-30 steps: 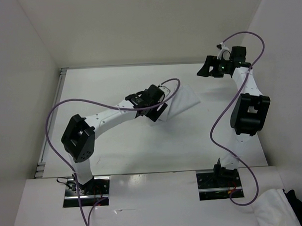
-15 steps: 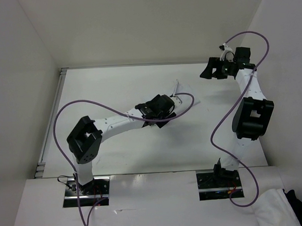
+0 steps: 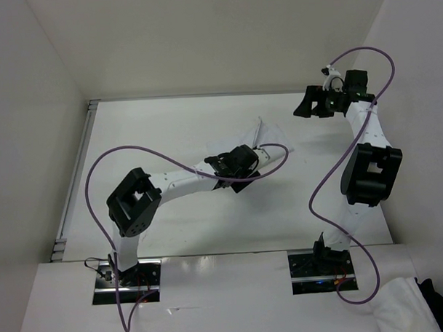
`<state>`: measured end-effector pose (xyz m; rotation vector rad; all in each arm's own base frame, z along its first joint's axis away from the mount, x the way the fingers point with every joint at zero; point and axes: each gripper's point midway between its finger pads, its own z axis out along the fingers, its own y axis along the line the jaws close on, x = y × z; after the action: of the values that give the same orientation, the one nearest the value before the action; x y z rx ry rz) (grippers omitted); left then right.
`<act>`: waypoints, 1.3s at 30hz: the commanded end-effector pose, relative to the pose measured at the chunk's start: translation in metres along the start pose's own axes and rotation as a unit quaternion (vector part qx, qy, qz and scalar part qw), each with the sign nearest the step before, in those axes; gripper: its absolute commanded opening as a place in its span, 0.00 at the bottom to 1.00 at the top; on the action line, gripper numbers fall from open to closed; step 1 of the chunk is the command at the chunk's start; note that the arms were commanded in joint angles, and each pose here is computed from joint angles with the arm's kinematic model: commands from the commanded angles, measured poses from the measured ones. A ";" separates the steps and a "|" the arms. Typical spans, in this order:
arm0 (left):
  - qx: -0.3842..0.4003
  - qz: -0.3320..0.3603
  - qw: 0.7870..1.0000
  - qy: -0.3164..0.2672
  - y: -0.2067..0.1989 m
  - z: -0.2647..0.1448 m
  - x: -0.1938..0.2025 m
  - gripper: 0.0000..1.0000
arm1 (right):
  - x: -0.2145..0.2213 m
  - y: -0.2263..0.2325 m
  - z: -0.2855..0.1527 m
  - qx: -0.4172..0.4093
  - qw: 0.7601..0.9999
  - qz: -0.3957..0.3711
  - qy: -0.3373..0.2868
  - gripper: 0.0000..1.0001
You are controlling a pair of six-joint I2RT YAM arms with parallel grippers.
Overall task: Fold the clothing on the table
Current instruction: Fold the skirt
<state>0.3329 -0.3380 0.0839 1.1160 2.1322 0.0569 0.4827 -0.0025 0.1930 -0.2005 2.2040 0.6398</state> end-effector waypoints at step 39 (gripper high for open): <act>0.042 -0.027 0.998 -0.027 -0.022 0.005 -0.031 0.99 | 0.017 0.024 -0.018 -0.035 0.999 -0.005 0.012 0.91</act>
<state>0.3314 -0.3610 0.0868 1.1473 2.1384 -0.0578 0.4573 0.0101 0.1818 -0.2261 2.2430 0.7246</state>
